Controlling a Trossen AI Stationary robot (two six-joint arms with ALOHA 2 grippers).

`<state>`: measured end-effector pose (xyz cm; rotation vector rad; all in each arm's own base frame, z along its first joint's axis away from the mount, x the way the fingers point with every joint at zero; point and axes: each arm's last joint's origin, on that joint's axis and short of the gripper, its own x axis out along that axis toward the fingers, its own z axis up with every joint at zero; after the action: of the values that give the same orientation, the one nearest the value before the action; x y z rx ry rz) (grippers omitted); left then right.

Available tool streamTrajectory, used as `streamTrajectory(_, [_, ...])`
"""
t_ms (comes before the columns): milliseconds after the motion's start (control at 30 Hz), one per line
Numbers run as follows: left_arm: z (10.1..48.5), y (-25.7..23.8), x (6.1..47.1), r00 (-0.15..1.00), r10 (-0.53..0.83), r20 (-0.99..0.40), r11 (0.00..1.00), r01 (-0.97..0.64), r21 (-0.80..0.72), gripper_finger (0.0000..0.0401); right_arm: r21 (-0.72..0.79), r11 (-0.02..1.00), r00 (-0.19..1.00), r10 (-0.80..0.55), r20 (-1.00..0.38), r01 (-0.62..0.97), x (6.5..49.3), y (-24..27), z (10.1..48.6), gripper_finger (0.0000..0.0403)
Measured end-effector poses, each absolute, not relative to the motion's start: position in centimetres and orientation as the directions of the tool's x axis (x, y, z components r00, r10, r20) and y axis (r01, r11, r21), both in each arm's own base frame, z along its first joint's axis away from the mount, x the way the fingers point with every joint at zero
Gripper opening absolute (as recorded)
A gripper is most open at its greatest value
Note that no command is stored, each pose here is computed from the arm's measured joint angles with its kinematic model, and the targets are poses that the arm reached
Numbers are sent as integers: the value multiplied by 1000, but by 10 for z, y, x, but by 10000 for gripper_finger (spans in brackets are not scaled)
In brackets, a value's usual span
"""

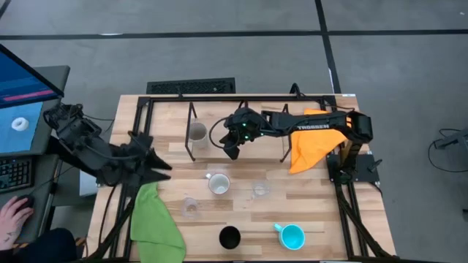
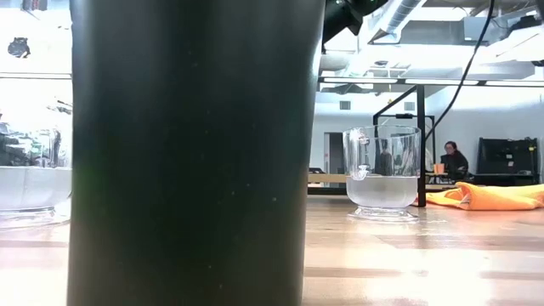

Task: Stack small to large cups/mugs on shelf
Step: Put the white cup on the shelf

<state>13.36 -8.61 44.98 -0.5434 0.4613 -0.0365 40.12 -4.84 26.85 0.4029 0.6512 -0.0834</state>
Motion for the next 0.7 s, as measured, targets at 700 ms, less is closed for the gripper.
streamTrajectory(700, [325, -9, 54, 766, 497, -408, 700, -631, -334, 1, 287, 938, 859, -23, -512, 196, 325, -12, 363, 12])
